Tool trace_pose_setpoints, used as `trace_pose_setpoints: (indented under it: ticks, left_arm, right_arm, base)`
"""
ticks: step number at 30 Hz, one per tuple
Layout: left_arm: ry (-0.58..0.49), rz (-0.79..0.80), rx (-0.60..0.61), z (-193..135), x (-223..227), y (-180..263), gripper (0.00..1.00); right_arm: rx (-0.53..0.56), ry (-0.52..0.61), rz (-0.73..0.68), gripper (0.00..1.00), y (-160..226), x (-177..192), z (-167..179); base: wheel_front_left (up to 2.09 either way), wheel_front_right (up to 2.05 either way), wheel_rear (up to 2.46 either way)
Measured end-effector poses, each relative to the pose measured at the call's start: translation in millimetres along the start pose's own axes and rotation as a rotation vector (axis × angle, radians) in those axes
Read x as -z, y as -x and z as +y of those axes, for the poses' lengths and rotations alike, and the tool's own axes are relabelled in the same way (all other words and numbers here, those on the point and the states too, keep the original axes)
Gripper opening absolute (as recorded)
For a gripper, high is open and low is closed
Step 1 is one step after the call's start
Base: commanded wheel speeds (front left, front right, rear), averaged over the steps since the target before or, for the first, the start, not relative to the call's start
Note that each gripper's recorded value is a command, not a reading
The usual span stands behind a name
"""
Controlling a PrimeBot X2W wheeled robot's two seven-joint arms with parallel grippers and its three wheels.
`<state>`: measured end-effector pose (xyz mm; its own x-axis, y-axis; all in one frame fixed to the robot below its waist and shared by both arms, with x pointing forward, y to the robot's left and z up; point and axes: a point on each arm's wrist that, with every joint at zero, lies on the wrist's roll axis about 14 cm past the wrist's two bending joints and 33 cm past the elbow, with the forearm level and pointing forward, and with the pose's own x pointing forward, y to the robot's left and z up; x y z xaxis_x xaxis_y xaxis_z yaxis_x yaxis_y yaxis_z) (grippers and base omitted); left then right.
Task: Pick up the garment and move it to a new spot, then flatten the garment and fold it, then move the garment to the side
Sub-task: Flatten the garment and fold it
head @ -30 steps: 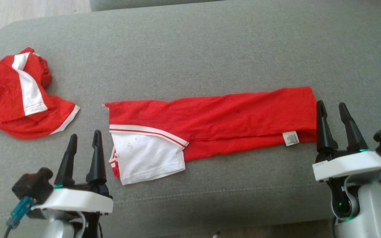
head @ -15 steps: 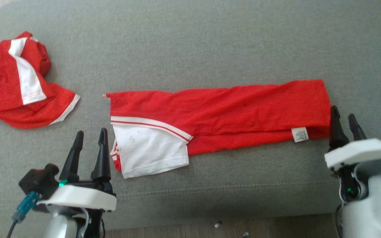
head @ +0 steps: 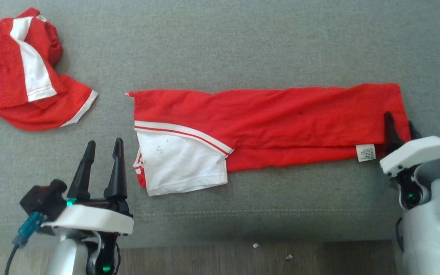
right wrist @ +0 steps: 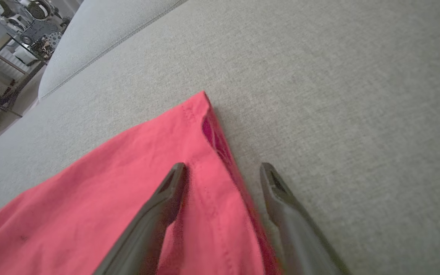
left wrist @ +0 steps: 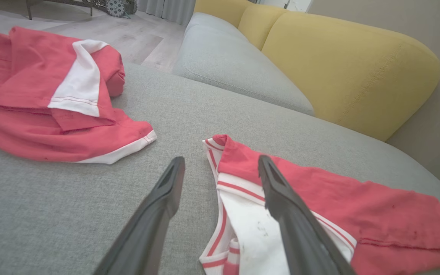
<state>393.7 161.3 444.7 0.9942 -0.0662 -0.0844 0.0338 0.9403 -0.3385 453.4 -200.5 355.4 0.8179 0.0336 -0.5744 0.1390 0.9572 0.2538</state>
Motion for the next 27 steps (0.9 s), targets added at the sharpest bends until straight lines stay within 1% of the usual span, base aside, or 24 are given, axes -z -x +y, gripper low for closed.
trace_pose_setpoints:
  ticks: [9, 14, 15, 16, 17, 23, 27]
  left_arm:
    - [-0.007, 0.000, 0.010, -1, 1, -12, 1.00]
    - [-0.007, -0.008, 0.012, -1, -1, -17, 1.00]
    - [-0.007, -0.011, 0.013, -1, -2, -18, 1.00]
    - [-0.007, -0.014, 0.014, -1, -3, -18, 1.00]
    - [-0.007, -0.017, 0.013, -1, -4, -19, 1.00]
    - [-0.009, -0.038, 0.006, 1, -11, -19, 1.00]
    - [-0.009, -0.048, 0.008, 0, -14, -18, 1.00]
  right_arm:
    - [0.014, 0.027, 0.030, 1.00, -15, 0, -2]
    - [0.010, 0.043, 0.051, 1.00, -17, 4, -2]
    - [0.009, 0.044, 0.055, 0.91, -17, 4, -2]
    - [0.007, 0.044, 0.059, 0.35, -17, 4, -2]
    - [0.004, 0.046, 0.062, 0.00, -16, 4, -1]
    - [-0.022, 0.104, 0.066, 0.00, -12, 3, 5]
    - [-0.020, 0.101, 0.052, 0.00, -9, -1, 3]
  base:
    - [0.00, 0.00, 0.00]
    - [0.00, 0.00, 0.00]
    - [0.00, 0.00, 0.00]
    - [0.00, 0.00, 0.00]
    - [0.00, 0.00, 0.00]
    - [0.00, 0.00, 0.00]
    - [0.00, 0.00, 0.00]
